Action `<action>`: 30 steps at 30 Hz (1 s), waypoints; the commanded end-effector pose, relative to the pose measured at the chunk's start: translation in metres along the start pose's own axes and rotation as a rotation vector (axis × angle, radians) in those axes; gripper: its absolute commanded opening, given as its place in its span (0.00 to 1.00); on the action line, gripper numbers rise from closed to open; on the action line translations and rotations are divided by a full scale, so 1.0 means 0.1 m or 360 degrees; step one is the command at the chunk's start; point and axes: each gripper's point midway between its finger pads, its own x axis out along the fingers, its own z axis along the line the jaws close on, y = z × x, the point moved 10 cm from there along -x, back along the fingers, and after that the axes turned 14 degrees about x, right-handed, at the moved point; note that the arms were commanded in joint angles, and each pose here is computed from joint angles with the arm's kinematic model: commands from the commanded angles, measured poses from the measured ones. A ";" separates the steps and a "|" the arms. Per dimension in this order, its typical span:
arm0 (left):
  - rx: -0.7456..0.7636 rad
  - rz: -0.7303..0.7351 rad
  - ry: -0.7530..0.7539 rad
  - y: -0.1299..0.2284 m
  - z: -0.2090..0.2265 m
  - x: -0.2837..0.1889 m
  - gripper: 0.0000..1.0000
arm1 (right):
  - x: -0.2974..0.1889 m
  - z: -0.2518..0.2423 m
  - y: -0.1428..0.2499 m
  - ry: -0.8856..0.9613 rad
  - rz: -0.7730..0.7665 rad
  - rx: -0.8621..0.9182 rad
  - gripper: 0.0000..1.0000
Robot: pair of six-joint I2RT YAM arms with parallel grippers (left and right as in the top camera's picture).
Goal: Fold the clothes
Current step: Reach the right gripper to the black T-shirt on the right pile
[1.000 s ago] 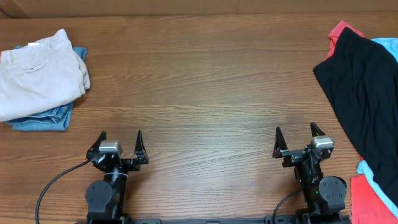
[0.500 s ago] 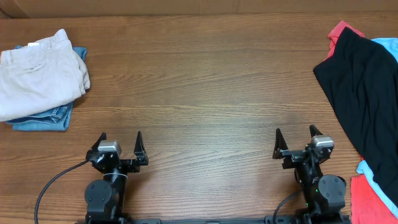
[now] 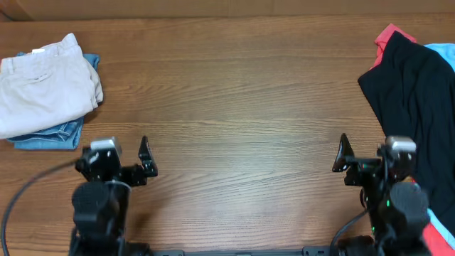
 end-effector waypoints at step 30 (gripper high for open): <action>-0.0021 0.0473 0.0299 -0.54 -0.08 0.39 1.00 | 1.11 -1.51 -0.05 0.1576 0.0739 0.0822 1.00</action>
